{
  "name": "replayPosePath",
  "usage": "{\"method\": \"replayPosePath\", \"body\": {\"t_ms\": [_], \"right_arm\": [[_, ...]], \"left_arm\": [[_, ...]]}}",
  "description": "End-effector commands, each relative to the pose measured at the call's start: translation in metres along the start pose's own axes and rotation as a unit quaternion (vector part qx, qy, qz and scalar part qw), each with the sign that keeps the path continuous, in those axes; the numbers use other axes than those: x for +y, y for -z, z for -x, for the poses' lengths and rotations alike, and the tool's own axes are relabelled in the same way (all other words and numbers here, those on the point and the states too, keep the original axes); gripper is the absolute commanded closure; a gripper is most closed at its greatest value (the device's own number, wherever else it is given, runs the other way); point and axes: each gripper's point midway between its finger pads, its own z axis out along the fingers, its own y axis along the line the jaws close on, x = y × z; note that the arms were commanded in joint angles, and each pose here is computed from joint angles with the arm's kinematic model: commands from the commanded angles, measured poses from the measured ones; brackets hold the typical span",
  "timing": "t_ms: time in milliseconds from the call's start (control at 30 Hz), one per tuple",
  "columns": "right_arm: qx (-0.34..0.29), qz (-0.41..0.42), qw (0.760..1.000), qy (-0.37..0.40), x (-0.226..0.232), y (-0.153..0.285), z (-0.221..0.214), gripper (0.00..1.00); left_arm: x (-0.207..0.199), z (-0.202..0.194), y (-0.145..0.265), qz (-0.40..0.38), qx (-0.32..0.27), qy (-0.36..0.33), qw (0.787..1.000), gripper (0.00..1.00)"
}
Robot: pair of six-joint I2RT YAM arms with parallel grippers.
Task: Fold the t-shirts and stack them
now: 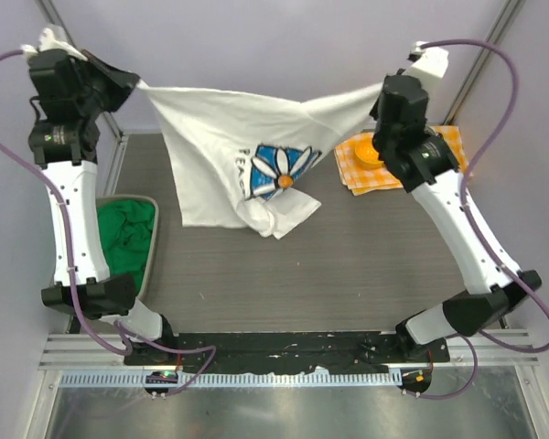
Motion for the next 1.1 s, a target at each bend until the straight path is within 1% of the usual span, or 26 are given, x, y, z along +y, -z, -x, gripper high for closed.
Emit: {"method": "replayPosePath", "body": {"t_ms": [0,33,67,100,133,167,233,267,300,333,367,400,433,467,500,533,567,600,633,667,700,733,800,967,1000,1067], "right_arm": [[-0.184,0.104,0.972,-0.102,-0.018,0.083,0.16,0.99],[-0.195,0.121,0.968,-0.105,-0.018,0.091,0.167,0.99],[-0.217,0.139,0.959,-0.119,-0.032,0.113,0.183,0.99],[-0.231,0.159,0.952,-0.122,-0.033,0.123,0.189,0.99],[-0.227,0.172,0.952,-0.114,-0.034,0.128,0.182,0.99],[-0.237,0.185,0.946,-0.122,-0.046,0.145,0.189,0.99],[-0.199,0.228,0.947,-0.106,-0.04,0.153,0.162,0.99],[-0.19,0.241,0.945,-0.111,-0.048,0.165,0.156,0.99],[-0.16,0.246,0.951,-0.101,-0.049,0.165,0.136,0.99],[-0.118,0.269,0.951,-0.096,-0.039,0.162,0.102,0.99],[-0.096,0.278,0.951,-0.091,-0.04,0.164,0.084,0.99],[-0.08,0.287,0.95,-0.092,-0.049,0.174,0.069,0.99],[-0.036,0.286,0.954,-0.077,-0.048,0.166,0.026,0.99],[-0.006,0.309,0.948,-0.074,-0.044,0.172,0.003,0.99],[0.035,0.307,0.949,-0.062,-0.052,0.173,-0.035,0.99],[0.063,0.316,0.945,-0.054,-0.054,0.177,-0.056,0.99],[0.097,0.344,0.932,-0.049,-0.05,0.187,-0.078,0.99],[0.145,0.35,0.925,-0.032,-0.055,0.194,-0.112,0.99],[0.15,0.364,0.918,-0.035,-0.061,0.206,-0.117,0.99],[0.165,0.388,0.906,-0.038,-0.062,0.219,-0.125,0.99],[0.178,0.389,0.903,-0.035,-0.068,0.225,-0.135,0.99],[0.166,0.398,0.901,-0.045,-0.075,0.235,-0.128,0.99],[0.172,0.403,0.898,-0.047,-0.08,0.245,-0.124,0.99],[0.19,0.412,0.89,-0.038,-0.077,0.251,-0.118,0.99],[0.19,0.431,0.881,-0.037,-0.072,0.257,-0.115,0.99],[0.194,0.444,0.874,-0.038,-0.067,0.26,-0.114,0.99]], "left_arm": [[-0.079,0.085,0.079,-0.153,-0.121,-0.023,0.981,1.0],[-0.087,0.09,0.09,-0.172,-0.135,-0.026,0.976,1.0],[-0.092,0.095,0.093,-0.187,-0.154,-0.028,0.97,1.0],[-0.104,0.098,0.116,-0.207,-0.174,-0.032,0.962,1.0],[-0.105,0.096,0.118,-0.213,-0.173,-0.028,0.961,1.0],[-0.105,0.091,0.12,-0.214,-0.161,-0.02,0.963,1.0],[-0.106,0.074,0.135,-0.222,-0.136,-0.021,0.965,1.0],[-0.081,0.049,0.115,-0.199,-0.1,-0.002,0.975,1.0],[-0.07,0.034,0.114,-0.189,-0.086,0.008,0.978,1.0],[-0.07,0.025,0.146,-0.194,-0.105,0.003,0.975,1.0],[-0.026,-0.014,0.122,-0.144,-0.067,0.028,0.987,1.0],[-0.009,-0.032,0.129,-0.124,-0.062,0.031,0.99,1.0],[0.001,-0.043,0.155,-0.11,-0.084,0.029,0.99,1.0],[0.043,-0.087,0.146,-0.059,-0.042,0.05,0.996,1.0],[0.061,-0.106,0.151,-0.039,-0.034,0.057,0.997,1.0],[0.099,-0.146,0.145,0.006,-0.002,0.077,0.997,1.0],[0.11,-0.16,0.167,0.013,-0.017,0.079,0.997,1.0],[0.123,-0.175,0.171,0.028,-0.011,0.082,0.996,1.0],[0.148,-0.203,0.177,0.069,0.018,0.091,0.993,1.0],[0.151,-0.208,0.186,0.071,0.013,0.085,0.994,1.0],[0.156,-0.215,0.19,0.079,0.024,0.081,0.993,1.0],[0.159,-0.222,0.193,0.09,0.038,0.077,0.992,1.0],[0.156,-0.226,0.194,0.085,0.057,0.073,0.992,1.0],[0.134,-0.223,0.208,0.052,0.078,0.061,0.994,1.0],[0.131,-0.221,0.21,0.052,0.078,0.059,0.994,1.0],[0.122,-0.215,0.216,0.04,0.074,0.048,0.995,0.98]]}}
